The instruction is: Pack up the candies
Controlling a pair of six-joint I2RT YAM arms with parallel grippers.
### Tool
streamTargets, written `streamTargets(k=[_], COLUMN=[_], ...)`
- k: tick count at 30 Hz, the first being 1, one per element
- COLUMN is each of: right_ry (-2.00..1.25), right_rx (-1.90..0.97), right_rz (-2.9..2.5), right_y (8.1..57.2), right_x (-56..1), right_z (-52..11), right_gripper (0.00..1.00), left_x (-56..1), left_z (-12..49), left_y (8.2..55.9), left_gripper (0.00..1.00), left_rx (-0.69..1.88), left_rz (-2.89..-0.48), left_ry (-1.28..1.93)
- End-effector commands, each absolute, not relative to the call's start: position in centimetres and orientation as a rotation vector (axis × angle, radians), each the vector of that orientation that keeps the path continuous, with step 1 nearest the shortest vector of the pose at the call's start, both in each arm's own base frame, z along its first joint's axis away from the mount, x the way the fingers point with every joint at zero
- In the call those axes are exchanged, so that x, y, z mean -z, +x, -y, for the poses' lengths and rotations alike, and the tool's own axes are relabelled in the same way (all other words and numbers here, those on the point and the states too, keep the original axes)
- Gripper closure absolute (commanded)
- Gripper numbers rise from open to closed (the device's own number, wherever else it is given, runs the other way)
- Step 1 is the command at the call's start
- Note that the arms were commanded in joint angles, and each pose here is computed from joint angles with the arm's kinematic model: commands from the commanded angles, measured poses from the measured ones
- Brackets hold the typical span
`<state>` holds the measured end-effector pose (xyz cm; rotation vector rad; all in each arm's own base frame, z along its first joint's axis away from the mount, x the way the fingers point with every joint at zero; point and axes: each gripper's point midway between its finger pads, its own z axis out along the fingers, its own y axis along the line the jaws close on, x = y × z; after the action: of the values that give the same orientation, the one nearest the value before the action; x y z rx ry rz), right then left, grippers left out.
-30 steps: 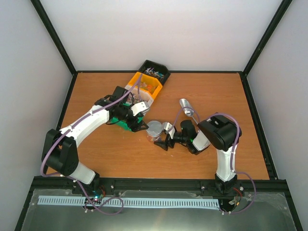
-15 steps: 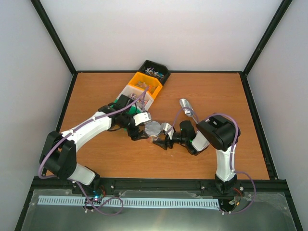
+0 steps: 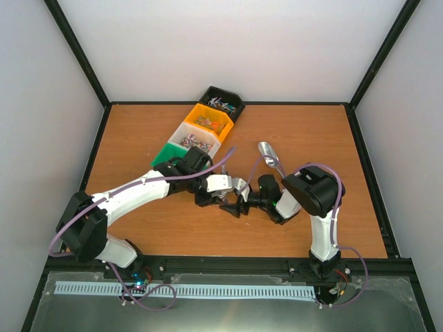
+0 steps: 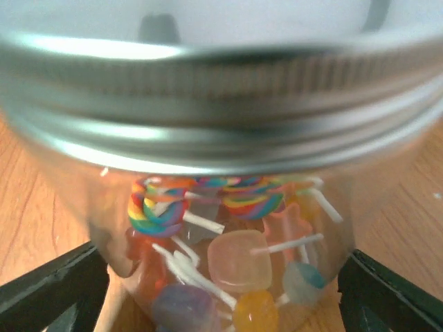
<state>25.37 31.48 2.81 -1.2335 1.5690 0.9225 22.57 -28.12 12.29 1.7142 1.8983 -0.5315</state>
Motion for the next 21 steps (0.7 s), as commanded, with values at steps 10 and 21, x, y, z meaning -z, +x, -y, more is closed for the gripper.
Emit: streamTargets(k=[10, 21], right_ry=[-1.252, -1.297], right_rx=[-0.918, -0.922], right_rz=[-1.549, -1.515], right_y=[26.0, 26.1], right_x=[-3.0, -2.0], right_z=[-33.4, -34.5], right_gripper=[0.0, 0.0], left_x=[-16.2, -16.0], left_z=[27.4, 26.1], left_y=[26.0, 26.0], left_gripper=[0.37, 0.37], left_rx=[0.505, 0.501], left_rz=[-1.894, -1.921], left_ry=[1.557, 1.532])
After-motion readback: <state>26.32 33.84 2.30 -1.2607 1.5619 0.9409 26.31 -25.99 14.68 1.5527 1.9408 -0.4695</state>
